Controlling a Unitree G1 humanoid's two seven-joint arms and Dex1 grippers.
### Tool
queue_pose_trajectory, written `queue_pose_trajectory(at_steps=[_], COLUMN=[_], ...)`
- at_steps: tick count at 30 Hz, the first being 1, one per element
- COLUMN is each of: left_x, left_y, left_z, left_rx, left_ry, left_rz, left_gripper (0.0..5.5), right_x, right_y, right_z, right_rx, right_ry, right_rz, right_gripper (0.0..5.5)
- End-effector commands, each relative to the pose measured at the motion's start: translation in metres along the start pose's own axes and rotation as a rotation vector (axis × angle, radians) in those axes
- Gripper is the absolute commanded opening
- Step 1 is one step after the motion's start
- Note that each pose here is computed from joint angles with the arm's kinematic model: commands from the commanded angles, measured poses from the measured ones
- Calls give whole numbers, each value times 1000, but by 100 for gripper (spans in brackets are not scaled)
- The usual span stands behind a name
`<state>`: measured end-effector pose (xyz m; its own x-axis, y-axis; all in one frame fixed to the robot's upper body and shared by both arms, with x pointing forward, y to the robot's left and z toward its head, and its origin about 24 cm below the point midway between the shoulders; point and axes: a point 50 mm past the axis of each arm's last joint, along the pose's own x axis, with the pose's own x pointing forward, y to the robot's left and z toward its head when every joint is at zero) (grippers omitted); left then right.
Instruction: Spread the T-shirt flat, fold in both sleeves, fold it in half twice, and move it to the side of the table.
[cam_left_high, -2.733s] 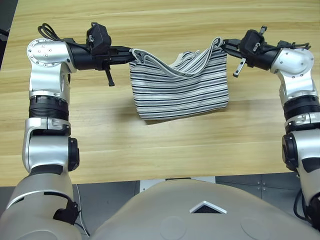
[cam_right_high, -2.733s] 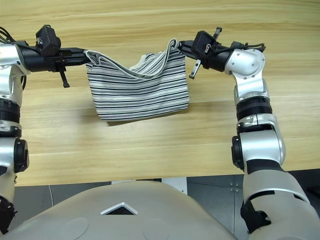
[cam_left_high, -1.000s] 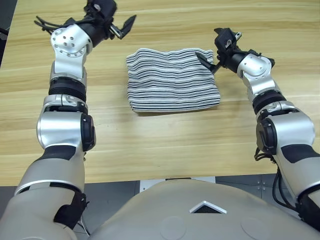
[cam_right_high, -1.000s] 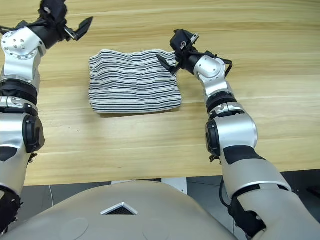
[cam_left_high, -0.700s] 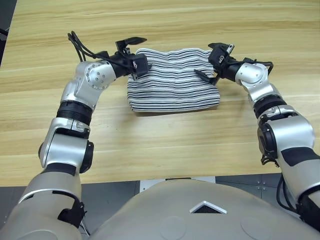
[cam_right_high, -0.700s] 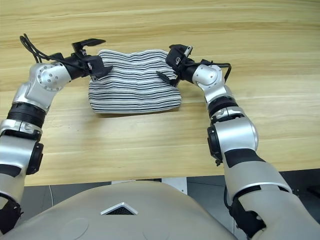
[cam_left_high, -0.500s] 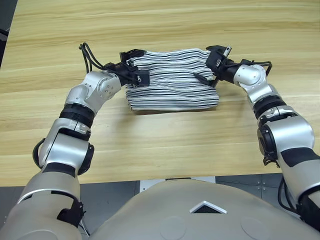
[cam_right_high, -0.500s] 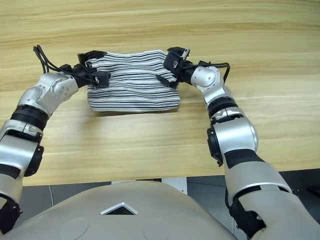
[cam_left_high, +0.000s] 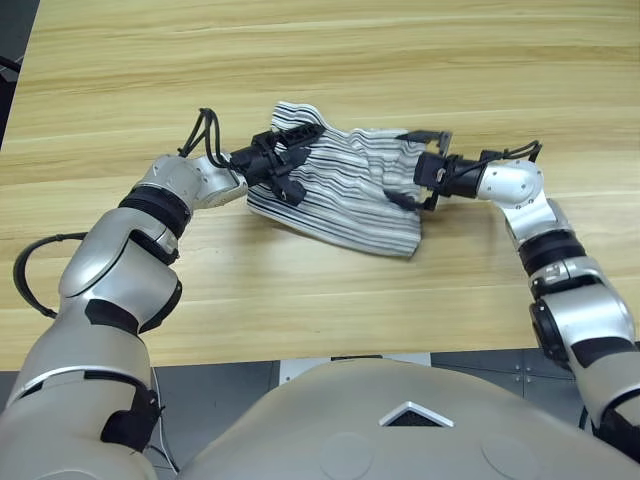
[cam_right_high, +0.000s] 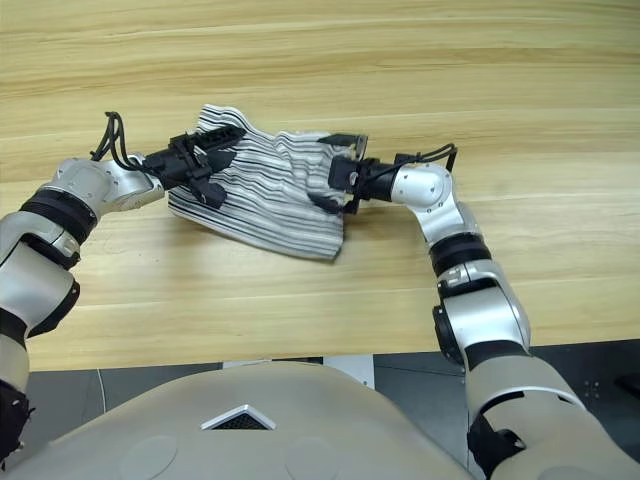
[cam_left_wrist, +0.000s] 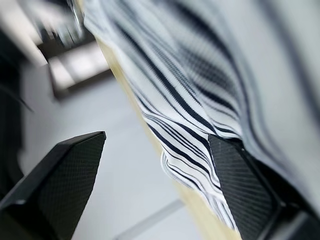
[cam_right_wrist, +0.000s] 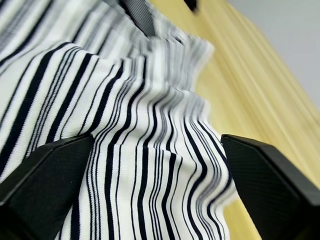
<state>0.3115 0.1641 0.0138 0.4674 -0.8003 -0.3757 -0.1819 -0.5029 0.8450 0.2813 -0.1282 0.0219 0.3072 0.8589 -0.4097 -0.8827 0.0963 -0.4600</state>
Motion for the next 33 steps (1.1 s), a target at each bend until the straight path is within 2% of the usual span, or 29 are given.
queue_pose_trajectory(at_steps=[1,6,9,15,17,21,25,27,30,33], left_x=[-1,-3,-6,-5,-2,-10,-24,-30,-42,-54], left_y=[0,2,-1,0,18,72,92,91,59,36], left_z=[9,3,4,4,-4,-38,-44,-46,-34,-15], left_rx=[221,342,355,359,289,139,31,-90,-401,-543], left_ry=[-189,-230,-245,-234,-200,-30,28,78,138,115], left_rz=[41,88,94,157,257,476,523,477,213,-20], left_gripper=[384,384,384,384,384,384,384,384,384,384], right_x=[-2,8,16,22,12,-13,-15,-13,-8,-3], right_y=[30,46,46,37,28,7,-8,-10,-6,-3], right_z=[22,50,61,80,85,91,85,80,74,63], right_rx=[26,92,151,213,236,293,296,293,259,238], right_ry=[-9,-20,0,-101,-141,-202,-190,-175,-144,-107], right_rz=[152,159,57,-8,-14,9,-39,-53,-53,-63], right_gripper=[473,473,473,473,473,473,473,473,473,473])
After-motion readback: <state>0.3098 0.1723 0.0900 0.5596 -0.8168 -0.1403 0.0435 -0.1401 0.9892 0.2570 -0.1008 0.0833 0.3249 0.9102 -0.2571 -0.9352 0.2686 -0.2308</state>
